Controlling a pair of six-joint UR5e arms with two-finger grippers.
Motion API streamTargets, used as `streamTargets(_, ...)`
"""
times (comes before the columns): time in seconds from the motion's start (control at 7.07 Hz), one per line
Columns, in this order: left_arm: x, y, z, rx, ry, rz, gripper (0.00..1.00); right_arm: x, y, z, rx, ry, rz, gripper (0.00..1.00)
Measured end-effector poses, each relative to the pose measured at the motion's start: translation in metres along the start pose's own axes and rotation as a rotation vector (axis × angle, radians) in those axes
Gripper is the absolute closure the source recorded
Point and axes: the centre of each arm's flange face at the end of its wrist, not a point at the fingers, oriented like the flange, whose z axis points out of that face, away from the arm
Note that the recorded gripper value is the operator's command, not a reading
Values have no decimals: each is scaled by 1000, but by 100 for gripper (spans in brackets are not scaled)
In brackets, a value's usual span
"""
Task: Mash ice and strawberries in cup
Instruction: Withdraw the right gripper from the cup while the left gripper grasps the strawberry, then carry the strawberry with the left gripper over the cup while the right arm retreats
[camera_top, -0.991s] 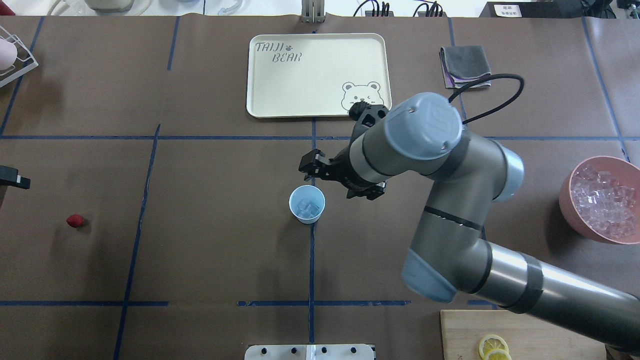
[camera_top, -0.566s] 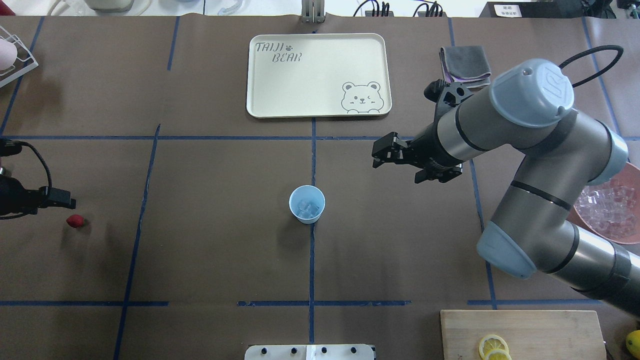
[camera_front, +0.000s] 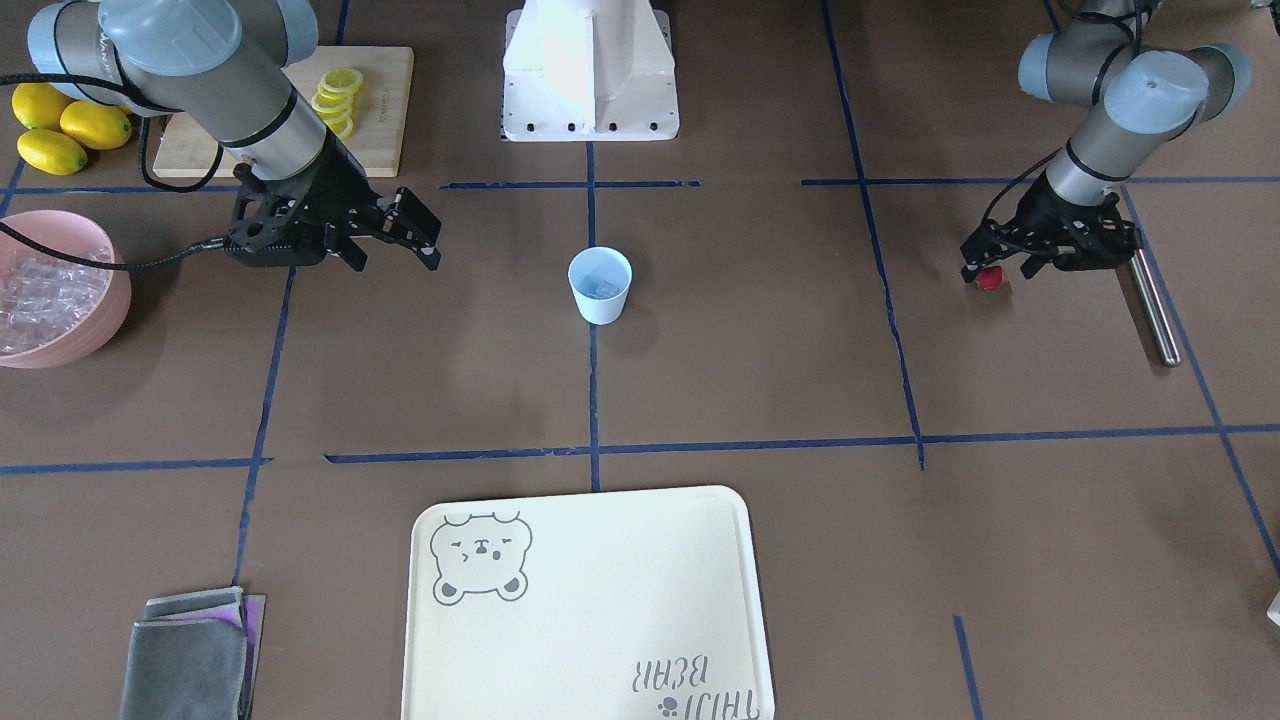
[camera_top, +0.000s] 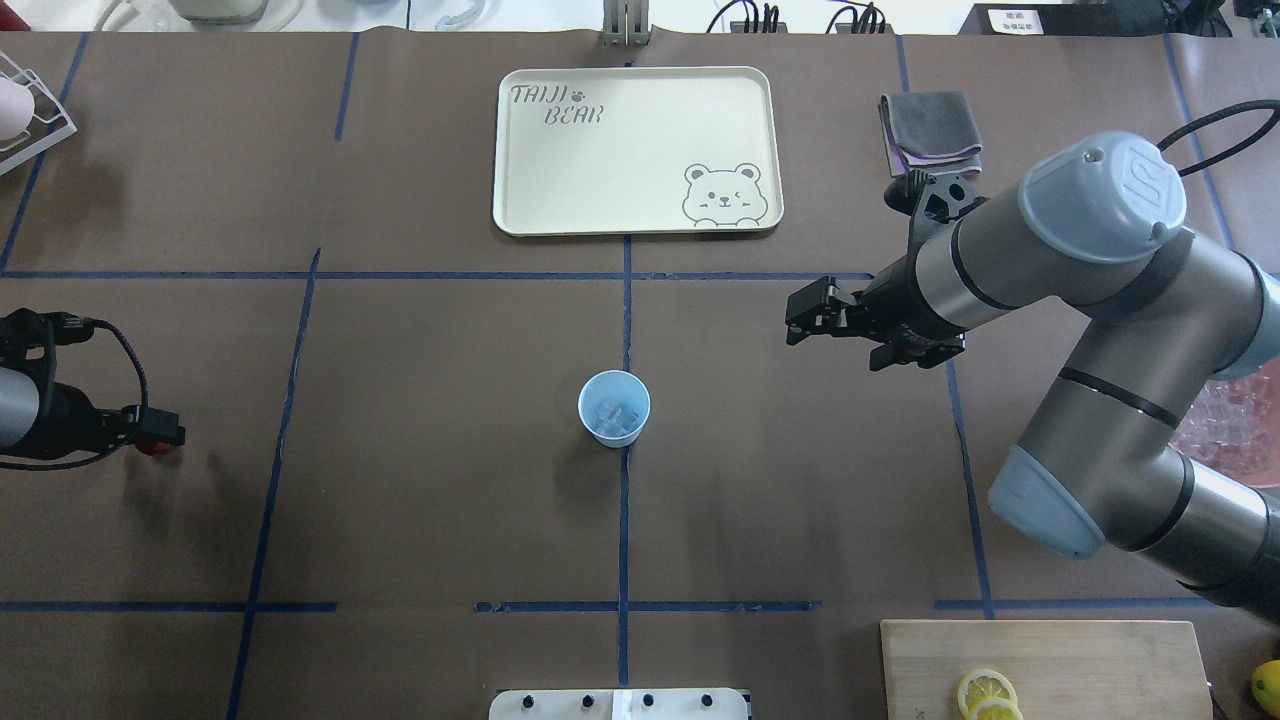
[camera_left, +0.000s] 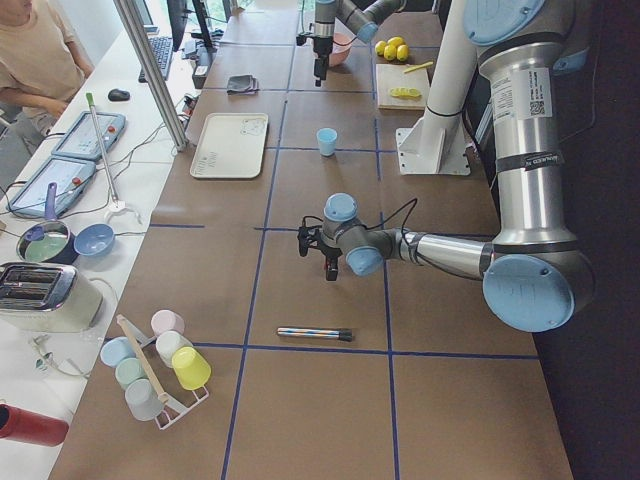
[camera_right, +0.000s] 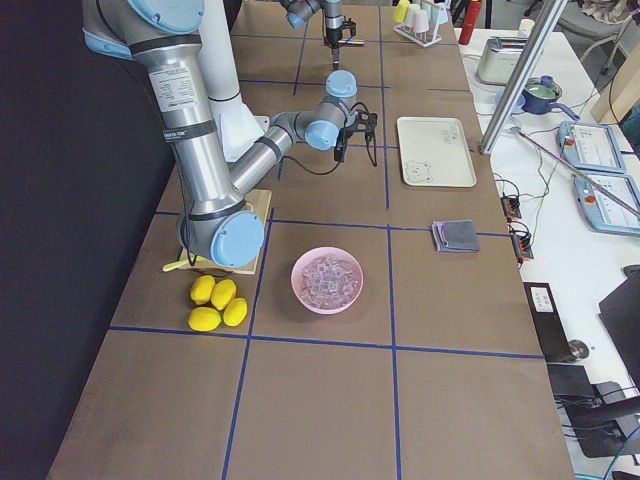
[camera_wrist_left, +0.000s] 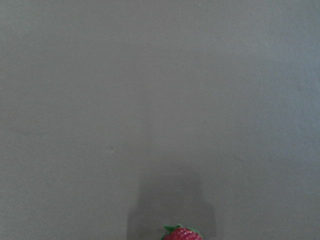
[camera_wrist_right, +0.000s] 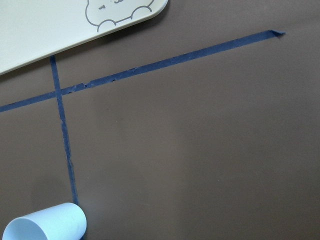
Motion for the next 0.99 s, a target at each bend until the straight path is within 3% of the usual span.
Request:
streamTargets(0.14, 1, 2, 2, -5, -1, 4, 74, 2, 0, 1, 0, 3, 1, 0)
streamTargets(0.28, 1, 3, 2, -8, -2, 4, 97, 3, 0, 1, -1, 4, 1, 0)
streamTargets(0.71, 5, 3, 0, -7, 4, 11, 100, 3, 1, 0, 4, 2, -1, 0)
streamTargets(0.99, 48, 2, -33, 6, 85, 42, 100, 6, 1, 0, 6, 5, 1, 0)
